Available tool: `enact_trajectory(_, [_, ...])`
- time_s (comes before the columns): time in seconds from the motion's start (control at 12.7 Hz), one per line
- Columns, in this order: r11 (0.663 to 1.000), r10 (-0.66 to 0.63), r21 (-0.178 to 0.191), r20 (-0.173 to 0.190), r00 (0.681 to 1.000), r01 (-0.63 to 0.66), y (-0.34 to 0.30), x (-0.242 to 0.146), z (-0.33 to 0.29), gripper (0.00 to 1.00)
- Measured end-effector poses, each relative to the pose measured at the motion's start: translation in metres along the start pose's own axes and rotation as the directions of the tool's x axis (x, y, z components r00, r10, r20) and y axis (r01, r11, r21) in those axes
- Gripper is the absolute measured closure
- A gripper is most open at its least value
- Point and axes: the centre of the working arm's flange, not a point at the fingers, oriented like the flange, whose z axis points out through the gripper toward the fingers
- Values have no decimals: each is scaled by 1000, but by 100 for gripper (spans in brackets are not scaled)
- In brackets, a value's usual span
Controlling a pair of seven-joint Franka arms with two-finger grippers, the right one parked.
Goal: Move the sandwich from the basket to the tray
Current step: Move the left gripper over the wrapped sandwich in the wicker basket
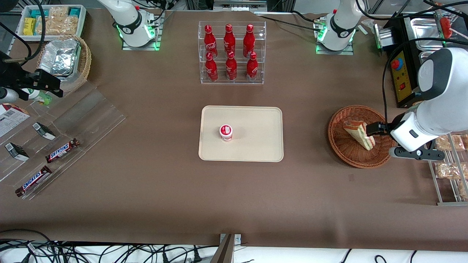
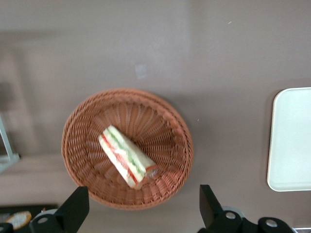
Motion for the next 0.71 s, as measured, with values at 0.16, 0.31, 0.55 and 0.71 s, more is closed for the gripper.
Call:
enact_trajectory(0.16, [991, -134, 3, 23, 991, 134, -9, 0, 6, 0])
enact_trajectory(0.31, [971, -237, 9, 40, 971, 237, -15, 3, 16, 0])
enact_trajectory(0.55, [931, -365, 29, 54, 929, 364, -15, 10, 43, 0])
enact_trajectory(0.71, [892, -450, 72, 22, 893, 447, -18, 12, 67, 0])
